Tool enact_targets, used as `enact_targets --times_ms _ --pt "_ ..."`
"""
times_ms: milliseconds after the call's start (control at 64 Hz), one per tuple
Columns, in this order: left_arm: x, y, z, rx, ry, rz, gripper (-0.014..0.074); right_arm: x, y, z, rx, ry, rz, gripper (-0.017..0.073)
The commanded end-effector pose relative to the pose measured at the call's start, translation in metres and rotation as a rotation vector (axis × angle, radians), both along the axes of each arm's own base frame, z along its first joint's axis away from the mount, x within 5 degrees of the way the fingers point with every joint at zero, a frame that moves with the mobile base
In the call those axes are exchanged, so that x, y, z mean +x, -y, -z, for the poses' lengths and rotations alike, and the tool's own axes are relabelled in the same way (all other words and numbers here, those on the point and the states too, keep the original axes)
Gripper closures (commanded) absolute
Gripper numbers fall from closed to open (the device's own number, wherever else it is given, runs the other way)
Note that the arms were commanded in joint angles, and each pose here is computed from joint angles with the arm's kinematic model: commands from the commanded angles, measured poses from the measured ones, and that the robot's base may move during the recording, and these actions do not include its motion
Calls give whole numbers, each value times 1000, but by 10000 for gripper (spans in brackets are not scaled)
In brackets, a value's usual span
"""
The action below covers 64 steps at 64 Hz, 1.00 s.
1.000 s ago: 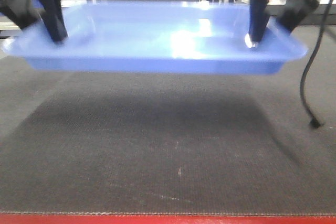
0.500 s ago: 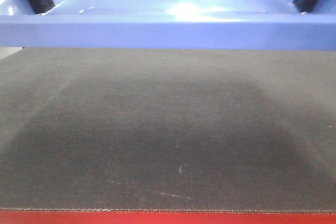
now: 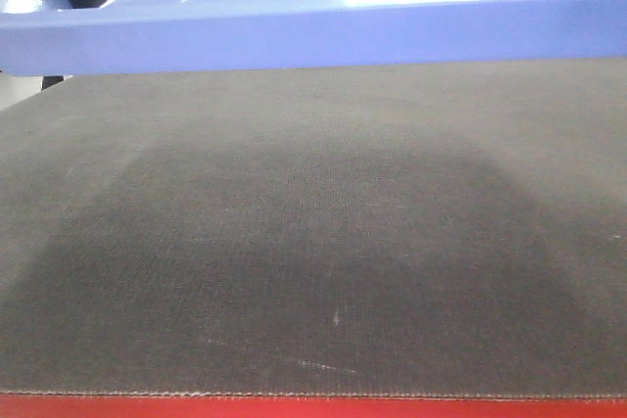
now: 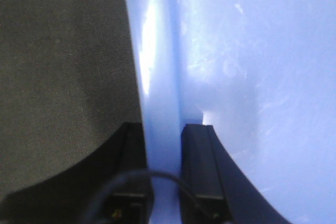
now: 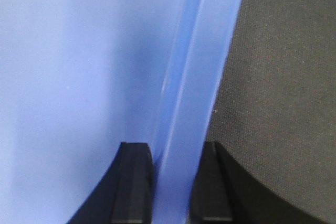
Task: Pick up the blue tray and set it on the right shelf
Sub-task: 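Lift the blue tray off the table with both grippers, then hold the tray raised with both grippers while the base backs away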
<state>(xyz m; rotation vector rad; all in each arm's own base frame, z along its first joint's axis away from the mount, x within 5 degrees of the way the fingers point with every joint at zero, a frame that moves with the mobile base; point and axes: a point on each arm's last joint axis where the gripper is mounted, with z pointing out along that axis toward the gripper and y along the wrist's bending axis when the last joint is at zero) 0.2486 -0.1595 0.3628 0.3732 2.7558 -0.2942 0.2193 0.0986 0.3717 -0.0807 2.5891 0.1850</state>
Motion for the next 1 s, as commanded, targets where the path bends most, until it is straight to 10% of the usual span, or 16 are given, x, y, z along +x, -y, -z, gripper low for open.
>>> enact_targets --times_ms 0,984 --pt "-17 -5 -14 25 -32 44 642 -3 -2 -21 50 124 -39 502" --pt "-17 -5 -14 25 -32 44 642 -3 -2 -21 50 124 -39 502"
